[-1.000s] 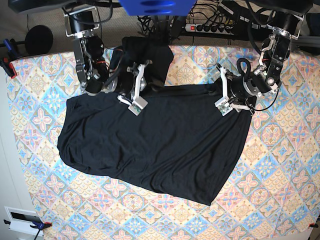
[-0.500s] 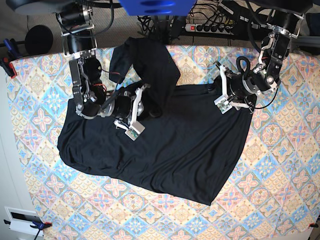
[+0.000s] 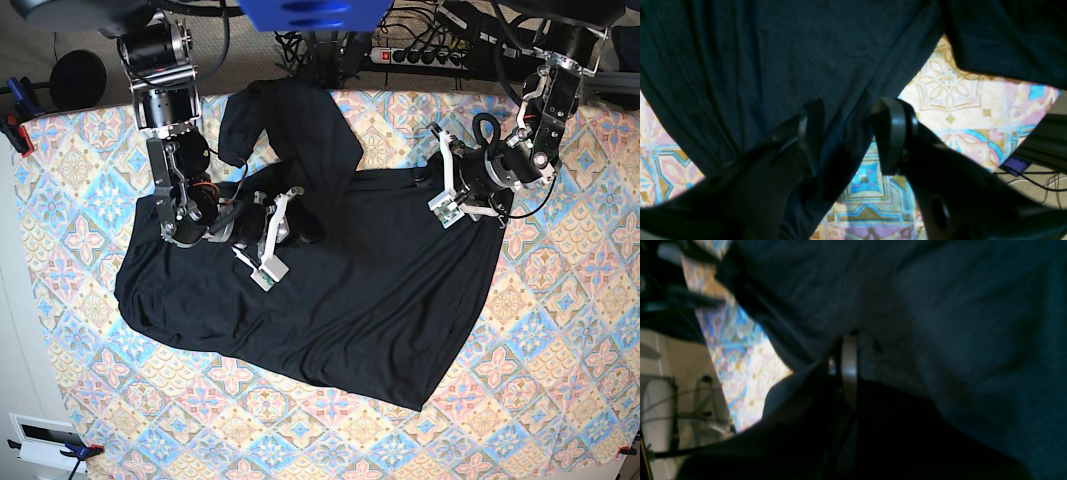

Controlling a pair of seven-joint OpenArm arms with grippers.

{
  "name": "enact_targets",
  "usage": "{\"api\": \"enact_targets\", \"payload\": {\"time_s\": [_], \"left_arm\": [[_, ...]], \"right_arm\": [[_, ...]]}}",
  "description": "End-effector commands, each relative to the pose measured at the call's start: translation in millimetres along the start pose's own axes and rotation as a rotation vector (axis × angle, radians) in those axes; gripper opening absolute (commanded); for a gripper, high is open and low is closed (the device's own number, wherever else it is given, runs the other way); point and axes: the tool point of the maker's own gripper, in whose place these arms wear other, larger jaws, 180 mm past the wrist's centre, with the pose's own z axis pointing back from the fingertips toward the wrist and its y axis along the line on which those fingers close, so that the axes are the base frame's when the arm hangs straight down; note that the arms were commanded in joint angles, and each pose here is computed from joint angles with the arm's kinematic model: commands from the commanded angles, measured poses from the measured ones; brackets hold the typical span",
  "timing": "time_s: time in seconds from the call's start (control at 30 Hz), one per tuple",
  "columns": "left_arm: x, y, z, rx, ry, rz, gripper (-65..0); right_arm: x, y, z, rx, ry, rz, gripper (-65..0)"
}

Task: Layout the t-shirt on the table in an organized manner, then fold the t-shirt properly
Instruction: 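Grasp the sleeve fabric with the right gripper and lift it, then drag the grasped fabric with the right gripper outward along the shirt edge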

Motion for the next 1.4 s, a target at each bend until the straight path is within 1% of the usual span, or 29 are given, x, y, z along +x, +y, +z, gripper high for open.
{"api": "enact_targets", "payload": {"time_s": [0.0,0.03,0.1,0.2,0.27,0.33,0.37,0.47,0.57,0.7,0.73,0.77,0.87,1.0,1.07,1.13,1.27,1.37], "left_arm": [[8,6,5,0.015,-0.029,-0.012,-38.7],[7,6,4,0.013,-0.026,-0.009,-38.7],[2,7,2,0.009,-0.015,0.007,-38.7],[-4,7,-2,0.002,-0.001,0.021,-38.7],[0,3,-5,-0.004,-0.015,0.030,-38.7],[1,2,-6,-0.006,-0.018,0.034,-38.7],[1,1,-6,-0.007,-0.019,0.035,-38.7],[1,1,-6,-0.007,-0.019,0.035,-38.7],[1,1,-6,-0.007,-0.019,0.035,-38.7],[1,1,-6,-0.008,-0.019,0.034,-38.7],[1,1,-6,-0.008,-0.019,0.034,-38.7],[1,1,-6,-0.008,-0.019,0.034,-38.7],[1,0,-7,-0.009,-0.019,0.033,-38.7],[1,0,-7,-0.008,-0.017,0.033,-38.7],[2,1,-6,-0.007,-0.020,0.033,-38.7],[1,1,-6,-0.008,-0.019,0.034,-38.7],[1,1,-7,-0.008,-0.018,0.035,-38.7],[1,1,-7,-0.008,-0.018,0.035,-38.7]], "right_arm": [[15,1,1,0.013,-0.045,0.011,-64.9],[13,0,1,0.012,-0.040,0.004,-64.2],[12,-4,2,-0.008,-0.038,-0.025,-60.3],[20,-14,5,-0.076,-0.057,-0.110,-49.8],[33,-14,11,-0.095,-0.086,-0.086,-43.0],[63,-15,24,-0.119,-0.144,-0.027,-37.2],[76,-19,33,-0.135,-0.180,-0.015,-35.4],[90,-45,67,-0.216,-0.264,-0.051,-30.9],[83,-78,105,-0.316,-0.281,-0.098,-30.5],[78,-108,149,-0.420,-0.316,-0.133,-30.5],[75,-112,155,-0.434,-0.315,-0.145,-30.5],[70,-117,163,-0.456,-0.315,-0.166,-30.5],[45,-133,175,-0.540,-0.292,-0.290,-30.5],[17,-139,180,-0.588,-0.270,-0.384,-30.5],[2,-140,190,-0.631,-0.279,-0.439,-30.5],[-5,-139,204,-0.680,-0.298,-0.471,-30.6],[-8,-134,228,-0.762,-0.335,-0.490,-30.6],[-11,-136,242,-0.864,-0.307,-0.465,-30.6]]}}
